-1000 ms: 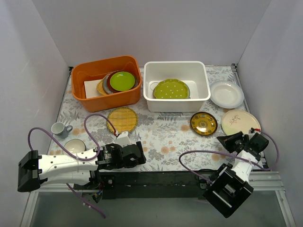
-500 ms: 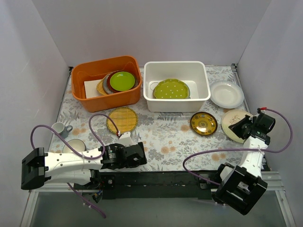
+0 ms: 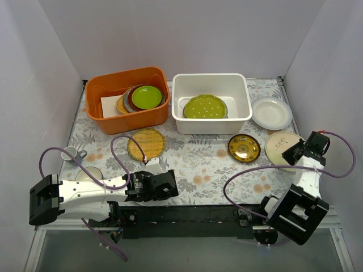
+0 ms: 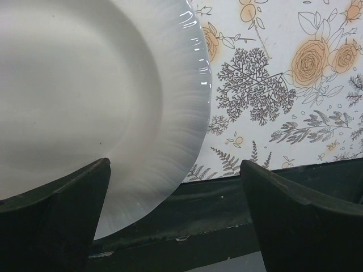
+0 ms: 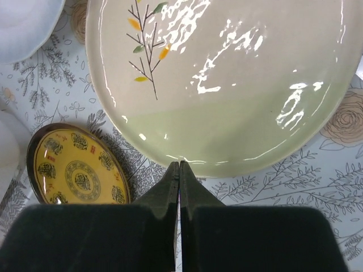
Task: Place the plates into the plastic bin on the countertop
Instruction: Move the plate to the center of the board.
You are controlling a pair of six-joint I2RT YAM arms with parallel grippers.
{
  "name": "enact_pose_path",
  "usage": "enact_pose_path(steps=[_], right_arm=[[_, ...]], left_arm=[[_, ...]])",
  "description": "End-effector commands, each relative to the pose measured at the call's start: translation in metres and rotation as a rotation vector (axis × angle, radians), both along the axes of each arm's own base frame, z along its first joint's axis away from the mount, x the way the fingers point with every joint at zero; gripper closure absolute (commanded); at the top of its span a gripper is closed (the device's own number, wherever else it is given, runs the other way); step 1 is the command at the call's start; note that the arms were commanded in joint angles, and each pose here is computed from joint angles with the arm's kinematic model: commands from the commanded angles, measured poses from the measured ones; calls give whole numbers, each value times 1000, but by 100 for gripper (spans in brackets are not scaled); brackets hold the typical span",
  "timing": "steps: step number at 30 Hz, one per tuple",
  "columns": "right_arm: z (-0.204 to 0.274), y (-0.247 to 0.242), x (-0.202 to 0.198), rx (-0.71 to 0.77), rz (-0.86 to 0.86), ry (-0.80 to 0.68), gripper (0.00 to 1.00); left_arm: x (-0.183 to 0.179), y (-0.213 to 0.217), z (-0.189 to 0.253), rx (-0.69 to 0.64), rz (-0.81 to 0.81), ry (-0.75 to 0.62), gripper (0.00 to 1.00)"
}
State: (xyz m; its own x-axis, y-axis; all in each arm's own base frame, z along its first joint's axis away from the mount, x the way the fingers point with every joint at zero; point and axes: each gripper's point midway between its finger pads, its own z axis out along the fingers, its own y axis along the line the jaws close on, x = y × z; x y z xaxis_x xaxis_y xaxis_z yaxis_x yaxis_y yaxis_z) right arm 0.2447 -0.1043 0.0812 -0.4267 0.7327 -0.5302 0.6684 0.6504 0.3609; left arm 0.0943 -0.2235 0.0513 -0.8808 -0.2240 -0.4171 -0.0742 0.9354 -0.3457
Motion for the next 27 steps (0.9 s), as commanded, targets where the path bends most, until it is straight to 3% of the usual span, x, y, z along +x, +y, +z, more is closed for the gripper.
enact_pose_path(steps=[1, 11, 27], right_arm=[[2, -11, 20, 9, -8, -19, 99], [-20, -3, 25, 54, 31, 33, 99], [-65, 44, 15, 122, 243, 139, 99]], left_arm=[[2, -14, 14, -70, 38, 8, 2], [4, -17, 20, -79, 35, 2, 2], [4, -15, 25, -87, 43, 1, 2]])
